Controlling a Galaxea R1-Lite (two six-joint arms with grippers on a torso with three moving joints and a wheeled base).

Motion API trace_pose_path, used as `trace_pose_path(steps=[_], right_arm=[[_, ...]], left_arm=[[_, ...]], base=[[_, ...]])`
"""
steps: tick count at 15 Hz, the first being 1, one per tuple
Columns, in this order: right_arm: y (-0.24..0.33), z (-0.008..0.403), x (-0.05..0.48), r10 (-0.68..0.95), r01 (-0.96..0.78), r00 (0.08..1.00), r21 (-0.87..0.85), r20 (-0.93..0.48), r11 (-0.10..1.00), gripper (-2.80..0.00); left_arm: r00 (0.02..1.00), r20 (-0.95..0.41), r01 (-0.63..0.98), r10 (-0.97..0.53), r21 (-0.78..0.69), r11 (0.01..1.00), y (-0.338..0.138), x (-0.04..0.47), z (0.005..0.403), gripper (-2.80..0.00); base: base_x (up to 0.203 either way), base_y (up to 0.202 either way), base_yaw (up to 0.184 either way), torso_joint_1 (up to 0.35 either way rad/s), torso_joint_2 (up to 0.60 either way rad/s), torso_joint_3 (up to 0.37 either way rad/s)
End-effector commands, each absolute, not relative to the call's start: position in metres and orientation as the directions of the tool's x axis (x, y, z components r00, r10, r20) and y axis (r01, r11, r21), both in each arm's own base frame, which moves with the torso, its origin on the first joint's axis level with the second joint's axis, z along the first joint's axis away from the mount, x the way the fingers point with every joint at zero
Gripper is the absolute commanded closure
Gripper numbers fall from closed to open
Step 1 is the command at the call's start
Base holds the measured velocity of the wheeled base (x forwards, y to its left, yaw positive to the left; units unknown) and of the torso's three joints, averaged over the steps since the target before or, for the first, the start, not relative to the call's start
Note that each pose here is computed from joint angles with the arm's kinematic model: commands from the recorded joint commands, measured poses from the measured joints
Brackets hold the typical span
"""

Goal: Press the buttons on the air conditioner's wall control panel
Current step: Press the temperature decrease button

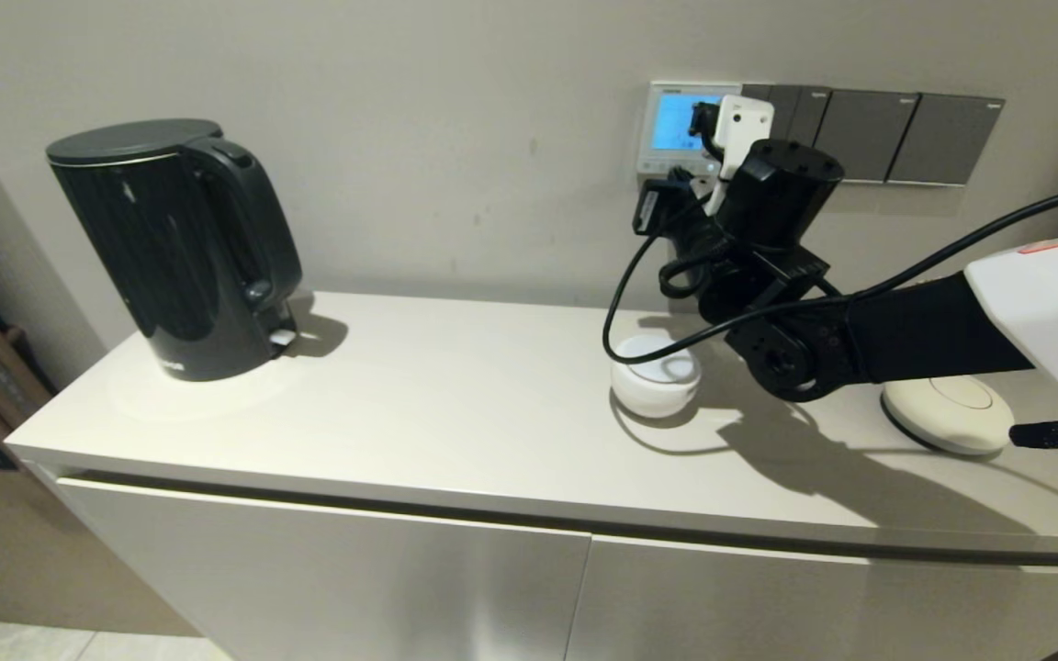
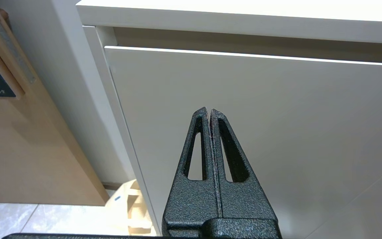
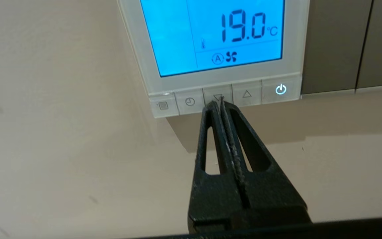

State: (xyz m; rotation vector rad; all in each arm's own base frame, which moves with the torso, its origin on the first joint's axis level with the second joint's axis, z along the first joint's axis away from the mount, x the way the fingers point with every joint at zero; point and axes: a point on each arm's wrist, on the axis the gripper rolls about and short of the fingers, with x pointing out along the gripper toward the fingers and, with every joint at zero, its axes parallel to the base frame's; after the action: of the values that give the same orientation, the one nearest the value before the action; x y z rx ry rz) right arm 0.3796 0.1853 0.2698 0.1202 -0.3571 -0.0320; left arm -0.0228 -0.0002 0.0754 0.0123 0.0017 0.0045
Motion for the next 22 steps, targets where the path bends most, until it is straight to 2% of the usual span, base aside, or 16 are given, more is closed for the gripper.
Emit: trace_pose_path(steps=[1,11,22], right_arm=[[0.185,0.271,0.378,-0.055,0.011,0.935,0.127,0.351,0.992,0.0],[0.189,0.277,0.364,-0.036,-0.013,0.931,0.134,0.362,0.991,0.0],[0.189,0.268,0.38,-0.05,0.007,0.936,0.123,0.35,0.992,0.0]], left_arm=[[1.0,-0.002,-0.006,0.006,0.012,1.0,0.0,-0.023,0.075,0.0],[1.0,-0.002,-0.005,0.005,0.012,1.0,0.0,-0.023,0.075,0.0],[1.0,-0.002,-0.005,0.005,0.012,1.0,0.0,-0.023,0.075,0.0]], base=[[0.0,0.0,0.0,0.0,0.0,0.0],[0.0,0.0,0.0,0.0,0.0,0.0],[0.0,0.0,0.0,0.0,0.0,0.0]])
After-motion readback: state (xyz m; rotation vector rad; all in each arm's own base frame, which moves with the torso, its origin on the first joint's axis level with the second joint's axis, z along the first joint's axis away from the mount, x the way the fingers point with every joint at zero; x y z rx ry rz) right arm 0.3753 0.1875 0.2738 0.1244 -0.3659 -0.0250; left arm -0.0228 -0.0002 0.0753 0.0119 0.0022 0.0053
